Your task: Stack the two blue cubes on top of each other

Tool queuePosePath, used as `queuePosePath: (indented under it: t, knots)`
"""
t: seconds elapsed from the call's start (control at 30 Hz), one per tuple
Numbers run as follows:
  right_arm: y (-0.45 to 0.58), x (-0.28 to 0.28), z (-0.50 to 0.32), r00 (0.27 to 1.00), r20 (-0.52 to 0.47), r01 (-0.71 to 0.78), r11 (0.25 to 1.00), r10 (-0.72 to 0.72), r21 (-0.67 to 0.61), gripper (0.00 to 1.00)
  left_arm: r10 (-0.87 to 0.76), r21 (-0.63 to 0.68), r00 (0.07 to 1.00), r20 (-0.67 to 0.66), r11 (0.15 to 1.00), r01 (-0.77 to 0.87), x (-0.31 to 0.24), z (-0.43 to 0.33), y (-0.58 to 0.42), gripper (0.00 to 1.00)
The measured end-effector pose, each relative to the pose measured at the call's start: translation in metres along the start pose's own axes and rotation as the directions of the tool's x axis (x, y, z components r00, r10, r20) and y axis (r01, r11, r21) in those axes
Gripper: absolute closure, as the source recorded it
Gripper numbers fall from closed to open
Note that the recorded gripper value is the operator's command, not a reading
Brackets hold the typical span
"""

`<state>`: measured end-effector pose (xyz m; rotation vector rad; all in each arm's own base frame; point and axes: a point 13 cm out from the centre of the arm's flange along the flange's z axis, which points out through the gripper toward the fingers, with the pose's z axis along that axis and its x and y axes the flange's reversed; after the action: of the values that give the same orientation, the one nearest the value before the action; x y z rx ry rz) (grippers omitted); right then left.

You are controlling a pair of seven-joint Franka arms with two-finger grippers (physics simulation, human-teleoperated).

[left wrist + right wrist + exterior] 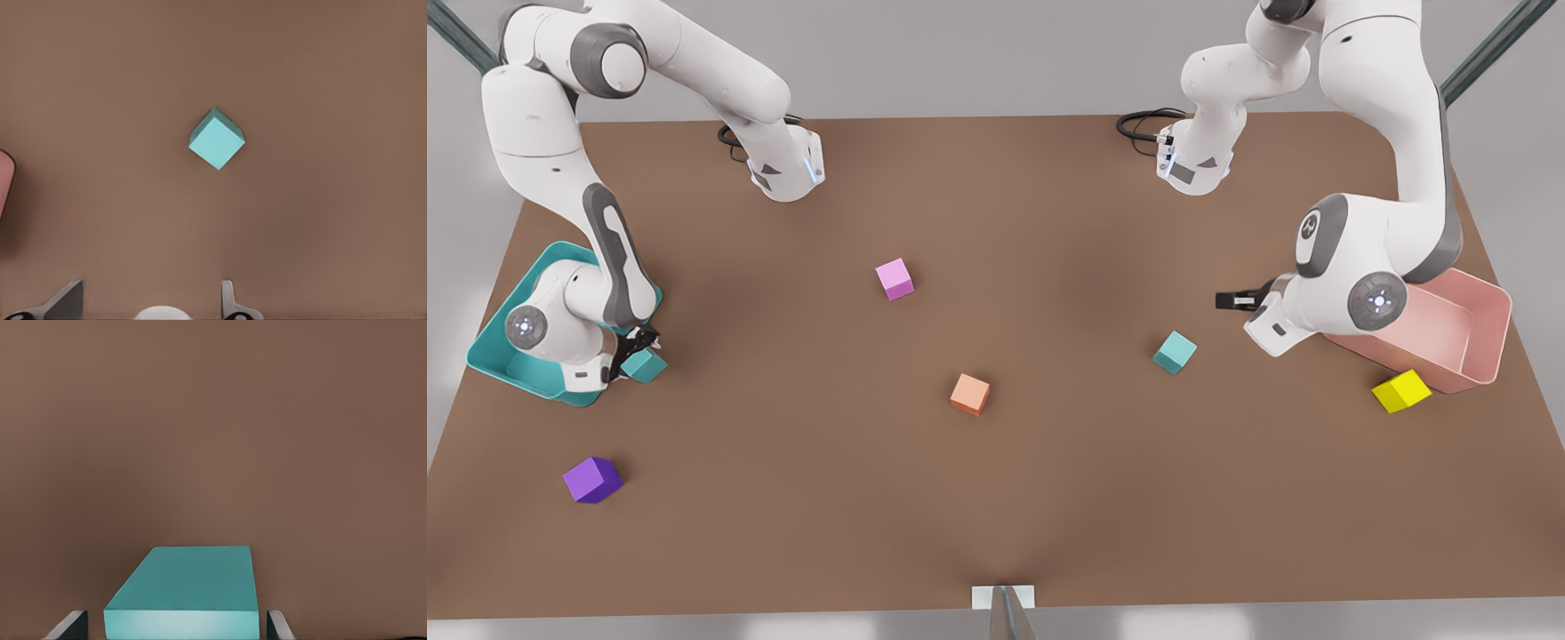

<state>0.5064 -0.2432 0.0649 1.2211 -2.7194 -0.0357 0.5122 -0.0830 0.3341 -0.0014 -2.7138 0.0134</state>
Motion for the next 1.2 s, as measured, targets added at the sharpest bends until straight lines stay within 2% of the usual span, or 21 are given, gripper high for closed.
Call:
queuePosePath:
  t: [0.27, 0.3, 0.37, 0.4, 0.5, 0.67, 0.73, 0.8, 0.9, 0.97, 1.07, 1.2]
  knots:
    - [-0.004, -0.001, 0.013, 1.000, -0.015, -0.001, 1.000, 0.001, -0.005, 0.01, -0.042, 0.022, 0.999, 0.014, 0.999, 0.042, -0.007, -0.009, 0.024, 0.00]
    - [-0.004, -0.001, 0.013, 1.000, -0.016, -0.002, 1.000, 0.002, -0.004, 0.08, -0.045, 0.023, 0.999, 0.009, 0.999, 0.045, -0.008, -0.006, 0.024, 0.00]
    - [-0.005, -0.001, 0.013, 1.000, -0.016, -0.005, 1.000, 0.005, -0.003, 0.32, -0.067, 0.008, 0.997, -0.049, 0.998, 0.067, -0.004, 0.035, 0.021, 0.00]
    - [-0.005, -0.001, 0.013, 1.000, -0.016, -0.007, 1.000, 0.007, -0.002, 0.36, -0.087, 0.000, 0.993, -0.083, 0.996, 0.087, 0.001, 0.065, 0.017, 0.00]
    - [-0.008, -0.008, 0.012, 1.000, -0.015, -0.003, 1.000, 0.003, 0.002, 0.36, -0.201, 0.024, 0.973, -0.116, 0.978, 0.205, 0.005, 0.126, 0.028, 0.00]
    - [-0.016, -0.042, -0.011, 1.000, 0.025, 0.003, 1.000, -0.004, 0.028, 0.38, -0.334, 0.125, 0.942, -0.047, 0.933, 0.337, -0.017, 0.168, -0.005, 0.00]
    - [-0.008, -0.110, -0.052, 0.995, 0.086, 0.050, 0.998, -0.053, 0.043, 0.38, -0.380, 0.180, 0.925, -0.007, 0.909, 0.375, -0.031, 0.165, -0.020, 0.00]
    - [0.032, -0.222, -0.111, 0.976, 0.142, 0.156, 0.985, -0.165, 0.071, 0.38, -0.420, 0.220, 0.907, 0.025, 0.888, 0.405, -0.043, 0.162, -0.030, 0.00]
    - [0.180, -0.404, -0.155, 0.924, 0.195, 0.325, 0.944, -0.330, 0.058, 0.37, -0.483, 0.257, 0.875, 0.040, 0.851, 0.458, -0.058, 0.163, -0.033, 0.00]
    - [0.277, -0.494, -0.164, 0.900, 0.233, 0.370, 0.928, -0.368, 0.036, 0.37, -0.528, 0.268, 0.848, 0.032, 0.822, 0.502, -0.064, 0.169, -0.033, 0.00]
    - [0.406, -0.580, -0.163, 0.898, 0.277, 0.361, 0.932, -0.343, -0.015, 0.37, -0.588, 0.279, 0.809, 0.020, 0.780, 0.560, -0.072, 0.177, -0.034, 0.00]
    - [0.528, -0.619, -0.152, 0.932, 0.275, 0.268, 0.960, -0.237, -0.079, 0.37, -0.641, 0.275, 0.767, -0.001, 0.737, 0.617, -0.080, 0.194, -0.041, 0.00]
